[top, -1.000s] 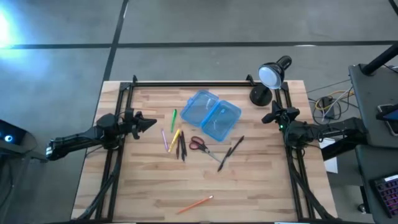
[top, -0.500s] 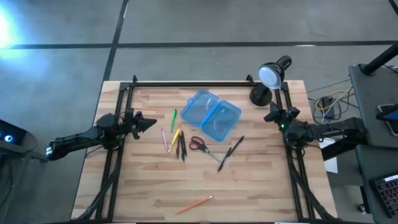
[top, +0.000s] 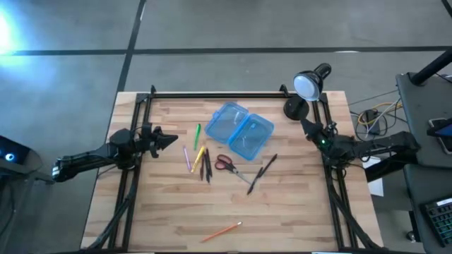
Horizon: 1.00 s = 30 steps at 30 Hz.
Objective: Pick & place school supplies into a supply box
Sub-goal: Put the black scissor into the blue supply box
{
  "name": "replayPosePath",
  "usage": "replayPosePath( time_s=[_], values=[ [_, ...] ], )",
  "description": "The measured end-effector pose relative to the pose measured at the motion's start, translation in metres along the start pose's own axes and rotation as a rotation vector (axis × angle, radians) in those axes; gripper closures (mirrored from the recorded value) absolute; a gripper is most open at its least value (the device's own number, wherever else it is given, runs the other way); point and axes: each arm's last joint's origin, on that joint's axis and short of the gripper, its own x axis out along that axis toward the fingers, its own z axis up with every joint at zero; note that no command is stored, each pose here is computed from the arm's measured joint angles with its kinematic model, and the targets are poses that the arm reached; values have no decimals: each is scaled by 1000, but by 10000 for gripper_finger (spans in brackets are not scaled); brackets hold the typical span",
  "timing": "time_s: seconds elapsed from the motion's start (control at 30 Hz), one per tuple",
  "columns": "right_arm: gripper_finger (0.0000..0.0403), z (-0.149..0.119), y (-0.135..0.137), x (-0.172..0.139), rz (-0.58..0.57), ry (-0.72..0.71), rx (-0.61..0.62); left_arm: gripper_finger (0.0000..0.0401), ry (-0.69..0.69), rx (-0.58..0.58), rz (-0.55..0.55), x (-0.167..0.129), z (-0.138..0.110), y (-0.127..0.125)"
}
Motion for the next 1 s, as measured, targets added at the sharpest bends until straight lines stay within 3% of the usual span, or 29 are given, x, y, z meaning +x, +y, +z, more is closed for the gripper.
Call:
replayPosePath(
  time_s=[0.13, 0.37, 0.53, 0.63, 0.77, 1.0],
  values=[
    [394, 2, 35, 9, 44, -15, -95, 401, 2, 0, 1, 0, 0, 0],
    [394, -16, 86, 30, -85, 112, -419, 401, -12, 0, 6, 0, 1, 0],
    [394, -25, 107, 39, -210, 209, -400, 401, -14, 0, 12, 0, 1, 0],
    [394, -32, 119, 43, -212, 341, -428, 401, -15, -24, 11, 0, 1, 0],
    [394, -38, 139, 51, -195, 349, -411, 401, -19, -140, 10, 0, 1, 0],
    [394, -57, 158, 65, -175, 409, -507, 401, -20, -285, 8, 0, 1, 0]
  ],
)
